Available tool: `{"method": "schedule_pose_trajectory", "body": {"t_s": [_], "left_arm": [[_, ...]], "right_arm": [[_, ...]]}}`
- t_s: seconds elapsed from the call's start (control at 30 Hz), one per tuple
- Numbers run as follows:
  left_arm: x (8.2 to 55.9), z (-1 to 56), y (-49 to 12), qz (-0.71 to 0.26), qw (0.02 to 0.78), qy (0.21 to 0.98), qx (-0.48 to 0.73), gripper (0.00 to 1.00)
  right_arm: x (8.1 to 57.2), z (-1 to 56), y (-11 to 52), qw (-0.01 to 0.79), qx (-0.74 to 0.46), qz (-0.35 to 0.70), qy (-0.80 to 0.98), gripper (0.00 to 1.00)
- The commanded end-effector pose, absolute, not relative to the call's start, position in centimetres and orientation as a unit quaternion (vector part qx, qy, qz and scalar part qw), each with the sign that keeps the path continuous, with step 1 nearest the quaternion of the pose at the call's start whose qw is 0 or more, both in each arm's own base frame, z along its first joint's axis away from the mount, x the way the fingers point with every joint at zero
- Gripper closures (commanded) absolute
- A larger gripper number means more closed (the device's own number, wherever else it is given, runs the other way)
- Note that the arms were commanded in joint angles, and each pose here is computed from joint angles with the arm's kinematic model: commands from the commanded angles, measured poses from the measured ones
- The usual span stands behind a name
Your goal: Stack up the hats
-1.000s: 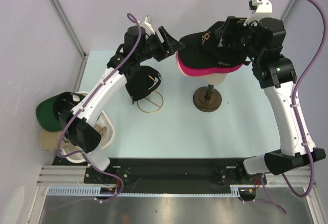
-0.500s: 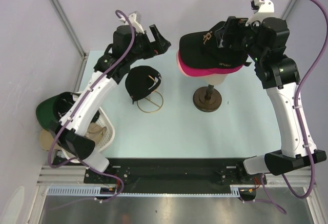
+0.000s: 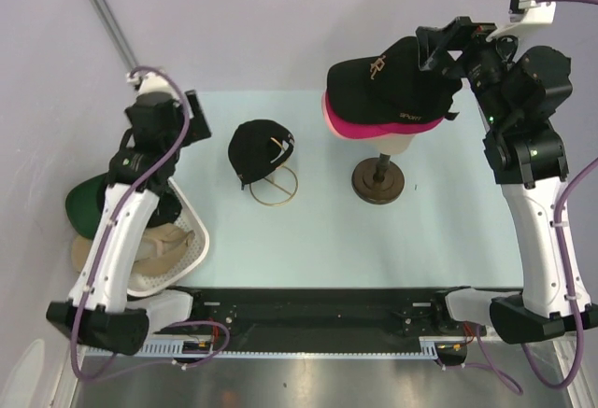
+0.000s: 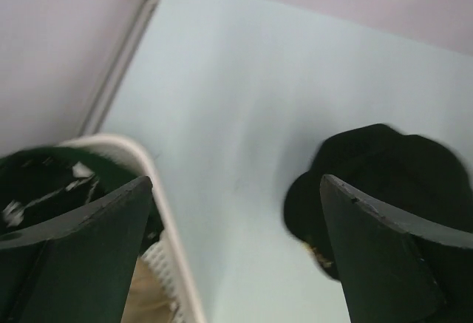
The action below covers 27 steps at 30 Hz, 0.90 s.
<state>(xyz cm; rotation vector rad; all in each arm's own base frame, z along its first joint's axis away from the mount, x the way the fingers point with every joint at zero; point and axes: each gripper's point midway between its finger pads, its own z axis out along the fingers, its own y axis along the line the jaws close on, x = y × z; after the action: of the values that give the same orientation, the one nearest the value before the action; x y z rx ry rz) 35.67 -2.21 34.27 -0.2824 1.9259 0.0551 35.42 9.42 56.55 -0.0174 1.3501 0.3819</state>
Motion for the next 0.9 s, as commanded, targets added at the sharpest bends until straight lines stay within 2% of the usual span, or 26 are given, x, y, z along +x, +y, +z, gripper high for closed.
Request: {"method": "schedule_pose_trajectory", "body": {"t_s": [0.0, 0.23, 0.33, 0.43, 0.53, 0.67, 0.87], "left_arm": [[30.5, 31.6, 3.7, 0.103, 0.529, 0.826, -0.165, 0.00], [22.8, 25.3, 10.7, 0.173, 0.455, 0.825, -0.287, 0.00], [21.4, 22.8, 12.0, 0.198, 0.431, 0.822, -0.315, 0.00], [22.0, 20.7, 13.1, 0.198, 0.423, 0.815, -0.344, 0.00], [24.0, 18.8, 13.8, 0.149, 0.428, 0.806, -0.380, 0.00], [27.8, 19.0, 14.4, 0.093, 0.476, 0.778, -0.400, 0.00], [30.9, 18.5, 15.9, 0.068, 0.485, 0.764, -0.420, 0.04]], "right_arm": [[34.4, 59.2, 9.3, 0.803, -0.002, 0.198, 0.561, 0.00], [34.6, 58.8, 9.3, 0.811, -0.001, 0.206, 0.547, 0.00], [35.3, 58.1, 9.6, 0.806, -0.007, 0.212, 0.553, 0.00], [35.7, 57.8, 10.0, 0.800, -0.011, 0.224, 0.556, 0.00], [36.2, 57.8, 10.1, 0.797, -0.017, 0.233, 0.557, 0.00], [36.2, 58.6, 10.5, 0.796, -0.027, 0.244, 0.553, 0.00], [36.1, 58.6, 10.7, 0.793, -0.029, 0.251, 0.554, 0.00]]}}
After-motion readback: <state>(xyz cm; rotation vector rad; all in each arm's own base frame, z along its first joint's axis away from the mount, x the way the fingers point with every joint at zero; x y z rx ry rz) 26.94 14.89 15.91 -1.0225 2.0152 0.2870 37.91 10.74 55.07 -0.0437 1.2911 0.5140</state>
